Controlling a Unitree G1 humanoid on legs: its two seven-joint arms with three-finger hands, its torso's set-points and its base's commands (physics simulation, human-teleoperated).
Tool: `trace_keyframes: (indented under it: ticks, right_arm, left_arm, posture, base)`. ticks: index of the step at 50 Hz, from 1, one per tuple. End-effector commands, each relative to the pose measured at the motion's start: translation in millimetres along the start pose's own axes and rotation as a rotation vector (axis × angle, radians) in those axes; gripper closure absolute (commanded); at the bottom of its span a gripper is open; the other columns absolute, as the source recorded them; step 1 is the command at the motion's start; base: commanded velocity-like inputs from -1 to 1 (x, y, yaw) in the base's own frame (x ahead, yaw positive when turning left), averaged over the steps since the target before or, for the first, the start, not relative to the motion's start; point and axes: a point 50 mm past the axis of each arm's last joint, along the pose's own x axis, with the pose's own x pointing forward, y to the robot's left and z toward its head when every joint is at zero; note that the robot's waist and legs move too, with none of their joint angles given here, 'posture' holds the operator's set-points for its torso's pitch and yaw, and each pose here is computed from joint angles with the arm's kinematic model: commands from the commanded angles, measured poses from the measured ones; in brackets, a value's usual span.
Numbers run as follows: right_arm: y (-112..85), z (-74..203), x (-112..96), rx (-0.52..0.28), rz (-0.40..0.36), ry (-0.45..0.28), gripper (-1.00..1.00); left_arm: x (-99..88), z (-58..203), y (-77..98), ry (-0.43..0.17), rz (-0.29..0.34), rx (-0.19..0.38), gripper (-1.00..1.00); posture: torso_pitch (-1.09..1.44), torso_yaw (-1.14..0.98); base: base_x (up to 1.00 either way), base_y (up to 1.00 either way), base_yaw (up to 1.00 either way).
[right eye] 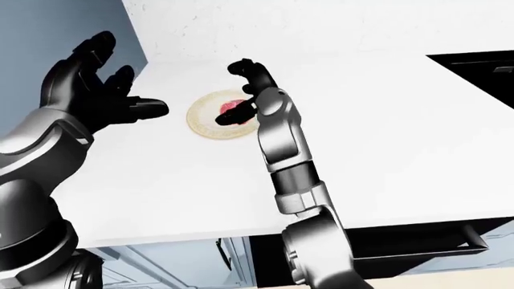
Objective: Place the steak on the top rack of the oven.
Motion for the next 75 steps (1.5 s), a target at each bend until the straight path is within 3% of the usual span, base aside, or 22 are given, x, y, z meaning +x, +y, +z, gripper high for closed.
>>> trace_keyframes:
  ticks: [1,52,75]
  right_arm:
    - [-9.2,23,-4,-0.015,-0.042,-0.099,-0.50]
    - [-1.9,2,29,-0.036,-0.062,-0.053,-0.49]
    - [0.5,-2,33,-0.026,-0.084,-0.044,-0.44]
  left_arm:
    - [-3.2,17,-0.2,-0.088,0.001,-0.002,-1.00]
    - [-0.9,20,-2.8,-0.089,-0.004,-0.007,-1.00]
    - [-6.6,17,-2.2,-0.088,-0.008,-0.009,-1.00]
  posture:
    - [0.00,0.00]
    - [0.00,0.00]
    - [0.00,0.00]
  base:
    - [0.00,0.00,0.00]
    - [0.00,0.00,0.00]
    - [0.00,0.00,0.00]
